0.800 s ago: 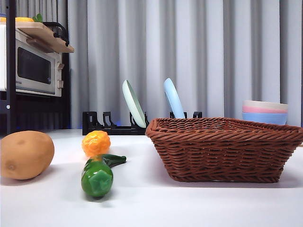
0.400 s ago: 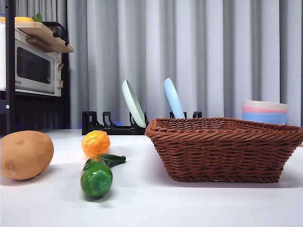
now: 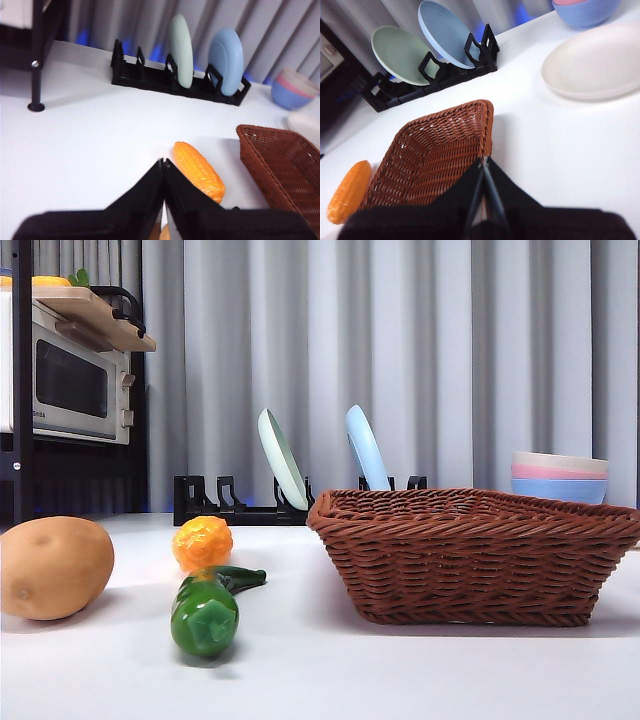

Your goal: Pick up the basket,pick up the corn from the table,pick up the potato from the table,pick up the cucumber from the table,put all items into the basket

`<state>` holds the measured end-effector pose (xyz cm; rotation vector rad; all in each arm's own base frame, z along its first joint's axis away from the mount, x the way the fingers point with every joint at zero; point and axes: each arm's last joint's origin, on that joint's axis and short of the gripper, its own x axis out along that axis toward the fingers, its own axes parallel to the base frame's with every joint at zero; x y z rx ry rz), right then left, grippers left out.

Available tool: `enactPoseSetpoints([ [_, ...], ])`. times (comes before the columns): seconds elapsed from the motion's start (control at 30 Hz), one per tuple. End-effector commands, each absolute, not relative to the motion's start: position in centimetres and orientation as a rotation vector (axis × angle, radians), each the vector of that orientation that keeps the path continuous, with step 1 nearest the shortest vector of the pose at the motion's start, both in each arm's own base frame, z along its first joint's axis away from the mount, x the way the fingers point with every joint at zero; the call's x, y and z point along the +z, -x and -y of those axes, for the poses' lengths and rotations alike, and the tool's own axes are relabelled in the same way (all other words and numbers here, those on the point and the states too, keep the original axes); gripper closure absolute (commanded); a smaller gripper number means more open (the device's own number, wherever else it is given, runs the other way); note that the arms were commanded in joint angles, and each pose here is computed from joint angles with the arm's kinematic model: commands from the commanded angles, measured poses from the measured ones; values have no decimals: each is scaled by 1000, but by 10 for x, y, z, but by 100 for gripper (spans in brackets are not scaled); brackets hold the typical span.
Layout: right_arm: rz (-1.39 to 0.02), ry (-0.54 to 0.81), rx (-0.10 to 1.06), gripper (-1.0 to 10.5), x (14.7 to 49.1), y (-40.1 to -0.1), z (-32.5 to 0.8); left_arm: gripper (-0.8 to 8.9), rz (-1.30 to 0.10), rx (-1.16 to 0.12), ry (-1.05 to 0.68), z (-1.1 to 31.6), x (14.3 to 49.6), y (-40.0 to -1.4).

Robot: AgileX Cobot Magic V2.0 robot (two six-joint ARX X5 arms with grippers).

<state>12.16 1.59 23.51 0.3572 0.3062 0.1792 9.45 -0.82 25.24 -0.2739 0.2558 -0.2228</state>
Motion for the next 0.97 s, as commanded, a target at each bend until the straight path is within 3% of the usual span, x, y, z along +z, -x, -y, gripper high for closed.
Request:
enactPoseSetpoints([
  [0.03, -333, -291, 212, 954, 250, -132, -18, 821, -298, -256, 205, 9, 264, -103],
  [0.43, -718, -170, 441, 939, 276, -180, -29, 806, -552, -476, 245, 16, 287, -154],
  [0.47, -732, -170, 445, 905, 276, -183, -29, 773, -563, -476, 248, 16, 287, -157],
  [0.6, -758, -174, 442, 595, 273, -190, -30, 435, -586, -471, 253, 16, 284, -163],
  [0.63, -763, -174, 441, 565, 272, -191, -30, 407, -588, -468, 253, 16, 284, -163],
  [0.97, -866, -189, 430, 568, 254, -224, -33, 405, -589, -465, 262, 16, 284, -163],
])
